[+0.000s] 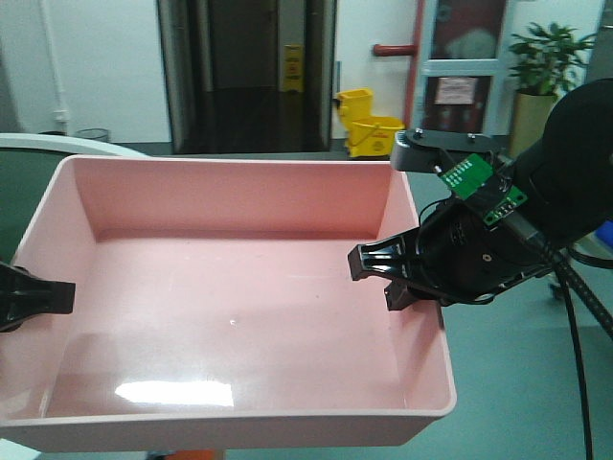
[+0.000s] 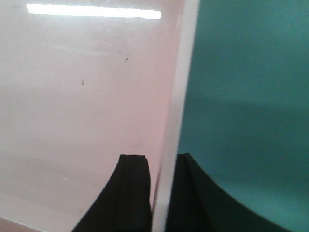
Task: Grab pink bin and stack on right shelf
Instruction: 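Hold the lifted pink bin with both grippers while driving to the table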
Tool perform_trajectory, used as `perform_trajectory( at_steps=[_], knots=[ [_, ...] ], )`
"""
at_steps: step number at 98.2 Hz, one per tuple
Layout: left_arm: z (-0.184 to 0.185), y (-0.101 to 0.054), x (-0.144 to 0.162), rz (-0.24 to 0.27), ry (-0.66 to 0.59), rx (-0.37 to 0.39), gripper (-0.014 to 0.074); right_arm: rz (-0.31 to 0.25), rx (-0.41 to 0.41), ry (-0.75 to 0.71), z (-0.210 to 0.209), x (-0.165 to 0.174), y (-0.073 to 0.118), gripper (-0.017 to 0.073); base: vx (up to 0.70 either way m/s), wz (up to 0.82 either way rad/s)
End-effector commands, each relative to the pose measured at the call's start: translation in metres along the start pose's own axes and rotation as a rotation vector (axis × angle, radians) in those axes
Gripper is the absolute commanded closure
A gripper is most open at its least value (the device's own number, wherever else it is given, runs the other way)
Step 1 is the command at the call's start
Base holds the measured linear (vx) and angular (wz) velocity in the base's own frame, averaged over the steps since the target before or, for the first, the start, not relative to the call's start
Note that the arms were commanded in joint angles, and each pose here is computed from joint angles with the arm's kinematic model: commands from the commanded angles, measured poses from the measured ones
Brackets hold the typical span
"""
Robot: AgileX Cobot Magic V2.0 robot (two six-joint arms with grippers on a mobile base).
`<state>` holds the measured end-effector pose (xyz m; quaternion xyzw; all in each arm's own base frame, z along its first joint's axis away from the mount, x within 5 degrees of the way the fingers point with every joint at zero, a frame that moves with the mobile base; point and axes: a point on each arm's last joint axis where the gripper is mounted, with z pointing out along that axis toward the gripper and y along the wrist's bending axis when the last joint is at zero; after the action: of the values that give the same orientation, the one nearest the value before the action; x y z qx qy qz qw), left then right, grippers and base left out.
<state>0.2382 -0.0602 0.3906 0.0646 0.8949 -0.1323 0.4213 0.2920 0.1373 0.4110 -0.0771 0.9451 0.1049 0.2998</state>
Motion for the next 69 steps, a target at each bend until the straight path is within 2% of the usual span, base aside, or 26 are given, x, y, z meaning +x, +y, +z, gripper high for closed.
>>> perform_trajectory(
  at_steps=[1,30,69],
  knots=[
    [-0.0169,-0.0021,-0.0152,0.036,-0.135,-0.008,0.0598,-0.037,0.03,-0.145,-0.029,-0.0103,-0.0078,0.0568,0.02,-0.43],
    [-0.0172,-0.0022,-0.0152,0.036,-0.136,-0.008,0.0598,-0.037,0.03,-0.145,-0.029,-0.0103,-0.0078,0.0568,0.1,-0.6],
    [-0.0172,-0.0022,-0.0152,0.036,-0.136,-0.008,0.0598,-0.037,0.03,-0.145,-0.029,-0.0103,-0.0078,0.0568,0.23,-0.66]
  ],
)
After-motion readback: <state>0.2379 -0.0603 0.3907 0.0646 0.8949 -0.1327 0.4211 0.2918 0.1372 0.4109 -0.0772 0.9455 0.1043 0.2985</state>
